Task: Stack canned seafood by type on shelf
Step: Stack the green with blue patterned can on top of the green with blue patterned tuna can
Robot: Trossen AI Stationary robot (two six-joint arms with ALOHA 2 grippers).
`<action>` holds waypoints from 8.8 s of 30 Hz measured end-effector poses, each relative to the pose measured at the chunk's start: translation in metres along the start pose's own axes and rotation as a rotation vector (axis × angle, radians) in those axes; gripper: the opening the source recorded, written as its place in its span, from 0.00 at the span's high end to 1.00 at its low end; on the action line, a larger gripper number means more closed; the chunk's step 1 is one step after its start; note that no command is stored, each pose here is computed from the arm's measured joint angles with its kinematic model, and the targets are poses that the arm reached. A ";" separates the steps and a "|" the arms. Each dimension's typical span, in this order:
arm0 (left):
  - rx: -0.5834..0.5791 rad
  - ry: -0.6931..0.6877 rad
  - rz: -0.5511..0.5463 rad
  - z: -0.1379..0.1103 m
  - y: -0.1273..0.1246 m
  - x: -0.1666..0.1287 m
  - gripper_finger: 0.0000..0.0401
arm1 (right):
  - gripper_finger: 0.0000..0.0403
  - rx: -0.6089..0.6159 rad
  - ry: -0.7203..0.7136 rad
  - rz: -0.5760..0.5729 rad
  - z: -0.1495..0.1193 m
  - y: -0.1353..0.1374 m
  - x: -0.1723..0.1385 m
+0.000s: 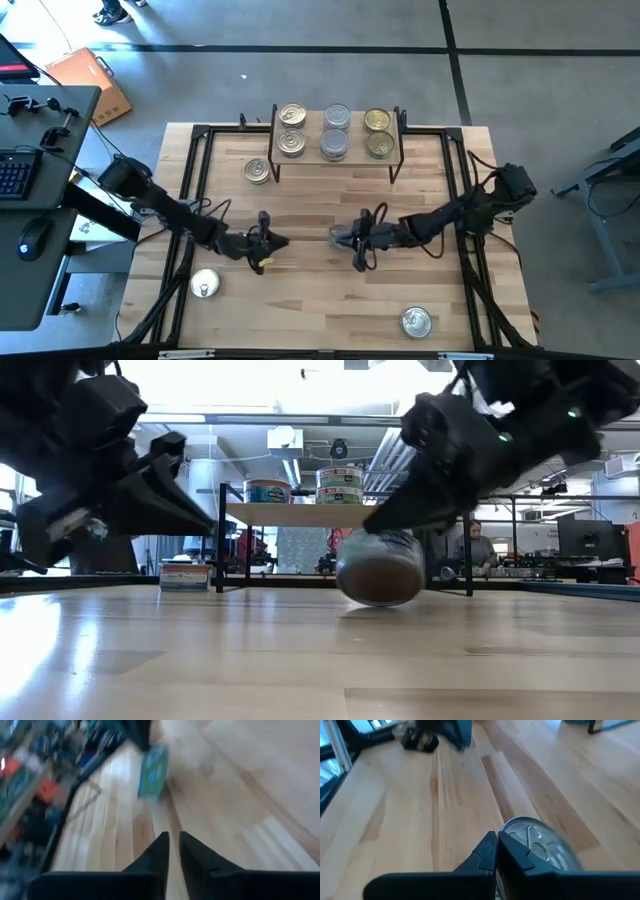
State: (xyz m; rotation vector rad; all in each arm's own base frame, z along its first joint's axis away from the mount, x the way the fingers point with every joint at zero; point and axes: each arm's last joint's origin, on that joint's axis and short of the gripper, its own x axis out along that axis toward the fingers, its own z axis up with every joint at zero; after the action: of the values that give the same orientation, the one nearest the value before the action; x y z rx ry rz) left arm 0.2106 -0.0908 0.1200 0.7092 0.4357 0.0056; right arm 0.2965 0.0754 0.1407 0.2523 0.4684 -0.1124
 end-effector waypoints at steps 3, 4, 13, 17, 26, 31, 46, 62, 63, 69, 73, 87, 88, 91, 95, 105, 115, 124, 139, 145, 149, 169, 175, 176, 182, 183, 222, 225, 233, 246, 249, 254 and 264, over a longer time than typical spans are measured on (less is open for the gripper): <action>0.054 -0.073 -0.016 0.003 0.003 0.011 0.81 | 1.00 0.005 -0.006 0.011 0.007 0.001 0.009; 0.064 -0.086 -0.016 0.002 0.004 0.015 0.77 | 1.00 0.006 -0.005 0.009 0.008 0.001 0.012; 0.074 -0.068 -0.016 -0.001 0.012 0.063 0.46 | 1.00 -0.003 -0.022 0.003 0.020 0.007 0.039; 0.067 -0.040 -0.002 0.000 0.014 0.084 0.41 | 1.00 -0.014 -0.033 0.024 0.025 0.010 0.041; 0.011 -0.023 -0.009 -0.002 0.008 0.101 0.49 | 1.00 -0.035 -0.026 0.041 0.027 0.012 0.042; -0.064 -0.009 -0.033 -0.004 0.006 0.100 0.68 | 0.93 -0.092 -0.047 0.048 0.028 0.013 0.041; -0.167 -0.002 -0.044 -0.003 0.002 0.098 0.68 | 0.36 -0.632 -0.021 0.036 0.023 0.023 0.034; -0.175 -0.003 -0.042 -0.003 0.002 0.098 0.64 | 0.48 -0.644 0.029 -0.055 0.002 0.024 0.045; -0.174 -0.002 -0.042 -0.003 0.002 0.098 0.64 | 0.50 -0.644 0.029 -0.055 0.002 0.024 0.045; -0.151 0.028 -0.053 -0.003 0.001 0.097 0.62 | 0.71 -0.653 0.030 -0.042 0.005 0.031 0.041; -0.138 0.111 -0.041 -0.004 0.002 0.090 0.56 | 0.71 -0.658 0.076 -0.050 0.014 0.044 0.030; -0.257 0.209 -0.047 -0.007 0.004 0.083 0.50 | 0.71 -0.872 0.172 -0.513 0.118 0.055 -0.064; -0.257 0.209 -0.047 -0.007 0.004 0.083 0.50 | 0.71 -0.872 0.182 -0.547 0.129 0.046 -0.071; -0.261 0.208 -0.047 -0.007 0.004 0.083 0.50 | 0.71 -0.844 0.210 -0.655 0.157 0.009 -0.089; -0.269 0.209 -0.046 -0.007 0.004 0.083 0.50 | 0.71 -0.808 0.279 -0.743 0.183 -0.051 -0.099; -0.272 0.211 -0.044 -0.008 0.006 0.084 0.50 | 0.71 -0.755 0.434 -0.804 0.199 -0.176 -0.092; -0.324 0.209 -0.054 -0.008 0.006 0.085 0.50 | 0.64 -0.732 0.508 -0.779 0.190 -0.199 -0.081; -0.345 0.210 -0.058 -0.008 0.006 0.084 0.50 | 0.53 -0.708 0.529 -0.771 0.186 -0.199 -0.079; -0.347 0.202 -0.077 -0.007 0.005 0.084 0.50 | 0.43 -0.471 0.399 -0.698 0.198 -0.109 -0.115; -0.349 0.199 -0.079 -0.007 0.005 0.085 0.50 | 0.46 -0.184 0.524 -0.421 0.162 -0.031 -0.117; -0.349 0.198 -0.079 -0.007 0.005 0.085 0.50 | 0.49 -0.028 0.647 -0.228 0.120 0.033 -0.115; -0.358 0.173 -0.069 -0.005 0.006 0.085 0.50 | 0.98 0.538 0.856 -0.026 -0.072 0.134 -0.110; -0.363 0.150 -0.062 -0.003 0.008 0.086 0.50 | 0.96 0.509 0.719 -0.046 -0.059 0.118 -0.076; -0.363 0.150 -0.062 -0.002 0.008 0.086 0.50 | 0.97 0.500 0.672 -0.061 -0.055 0.113 -0.070; -0.362 0.151 -0.064 -0.003 0.008 0.086 0.50 | 1.00 0.515 0.375 -0.275 -0.030 0.073 -0.034; -0.362 0.151 -0.064 -0.003 0.008 0.086 0.50 | 1.00 0.504 0.338 -0.300 -0.027 0.067 -0.029; -0.027 0.041 -0.116 0.024 0.003 0.088 0.50 | 0.97 -0.362 0.163 -0.358 -0.024 0.046 0.052; 0.088 0.011 -0.111 0.031 0.004 0.090 0.50 | 0.97 -0.329 0.133 -0.280 -0.021 0.051 0.055; 0.169 0.007 -0.109 0.033 0.006 0.092 0.50 | 1.00 -0.300 0.046 -0.146 -0.011 0.060 0.057; 0.165 0.071 -0.123 0.027 0.004 0.091 0.50 | 1.00 -0.253 -0.050 -0.123 0.015 0.066 0.043; 0.161 0.094 -0.089 0.027 0.005 0.091 0.50 | 1.00 -0.255 -0.047 -0.100 0.016 0.066 0.042; 0.097 0.091 -0.080 0.028 0.005 0.091 0.52 | 1.00 -0.242 -0.045 -0.089 0.016 0.067 0.042; -0.035 0.086 -0.103 0.029 0.001 0.090 0.69 | 1.00 -0.233 -0.063 -0.095 0.018 0.067 0.042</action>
State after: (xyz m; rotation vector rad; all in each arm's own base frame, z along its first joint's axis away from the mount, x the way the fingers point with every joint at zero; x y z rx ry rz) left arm 0.3035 -0.0948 0.1056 0.6531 0.5528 -0.0537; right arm 0.3526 0.1328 0.1515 -0.0023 0.4263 -0.1568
